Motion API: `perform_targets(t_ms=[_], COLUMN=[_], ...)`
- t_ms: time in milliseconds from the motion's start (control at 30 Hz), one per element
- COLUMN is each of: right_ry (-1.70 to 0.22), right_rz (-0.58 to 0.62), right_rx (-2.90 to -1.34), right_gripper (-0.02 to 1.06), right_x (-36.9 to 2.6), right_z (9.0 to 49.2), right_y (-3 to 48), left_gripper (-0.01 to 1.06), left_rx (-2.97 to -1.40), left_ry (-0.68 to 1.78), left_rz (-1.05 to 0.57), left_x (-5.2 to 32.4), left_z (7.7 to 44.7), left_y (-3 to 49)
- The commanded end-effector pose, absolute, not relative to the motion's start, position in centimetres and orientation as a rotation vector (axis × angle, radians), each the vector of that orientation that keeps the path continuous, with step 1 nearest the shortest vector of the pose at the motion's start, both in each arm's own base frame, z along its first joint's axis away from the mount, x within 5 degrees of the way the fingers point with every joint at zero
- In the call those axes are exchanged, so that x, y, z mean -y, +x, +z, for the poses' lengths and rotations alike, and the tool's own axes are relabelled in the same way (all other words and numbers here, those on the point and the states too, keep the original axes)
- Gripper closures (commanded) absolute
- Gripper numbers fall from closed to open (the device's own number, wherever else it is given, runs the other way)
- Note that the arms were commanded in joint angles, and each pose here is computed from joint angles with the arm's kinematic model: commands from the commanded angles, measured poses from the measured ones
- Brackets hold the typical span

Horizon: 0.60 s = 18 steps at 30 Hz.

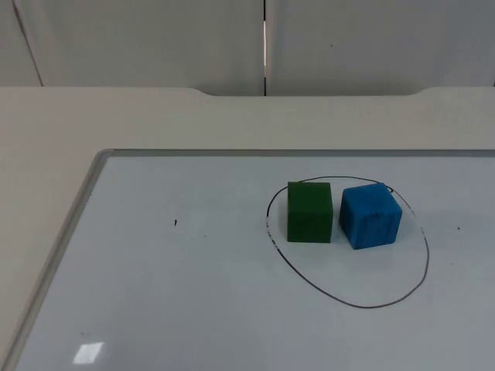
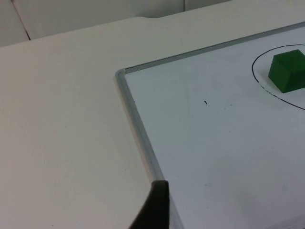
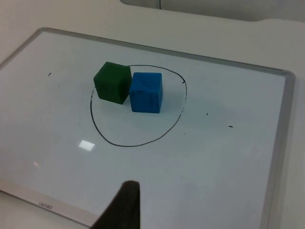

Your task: Push the two cubes into the marked area.

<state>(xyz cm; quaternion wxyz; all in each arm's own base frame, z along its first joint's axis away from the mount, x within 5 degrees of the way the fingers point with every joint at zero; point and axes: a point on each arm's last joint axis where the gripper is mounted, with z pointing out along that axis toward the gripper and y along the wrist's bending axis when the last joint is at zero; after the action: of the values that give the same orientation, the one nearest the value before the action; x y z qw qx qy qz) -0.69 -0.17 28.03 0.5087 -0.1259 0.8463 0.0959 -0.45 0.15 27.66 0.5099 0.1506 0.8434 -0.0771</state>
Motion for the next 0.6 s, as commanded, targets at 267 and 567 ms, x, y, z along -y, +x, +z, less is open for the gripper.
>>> perform_targets(t_ms=[267,567], right_ry=[-0.304,-0.304], right_rz=[0.221,0.221], right_rx=[-2.033,-2.033], right_gripper=[-0.01,-0.01], right_x=[0.24,0.24], right_z=[28.01,28.01], right_y=[-0.72,-0.72], left_gripper=[0.22,0.0], left_rx=[-2.036,-2.036], left_ry=[0.356,0.356], left_rz=[-0.186,-0.186], left_x=[-0.16,-0.16], left_z=[27.5,27.5], left_y=[-0.47,-0.47])
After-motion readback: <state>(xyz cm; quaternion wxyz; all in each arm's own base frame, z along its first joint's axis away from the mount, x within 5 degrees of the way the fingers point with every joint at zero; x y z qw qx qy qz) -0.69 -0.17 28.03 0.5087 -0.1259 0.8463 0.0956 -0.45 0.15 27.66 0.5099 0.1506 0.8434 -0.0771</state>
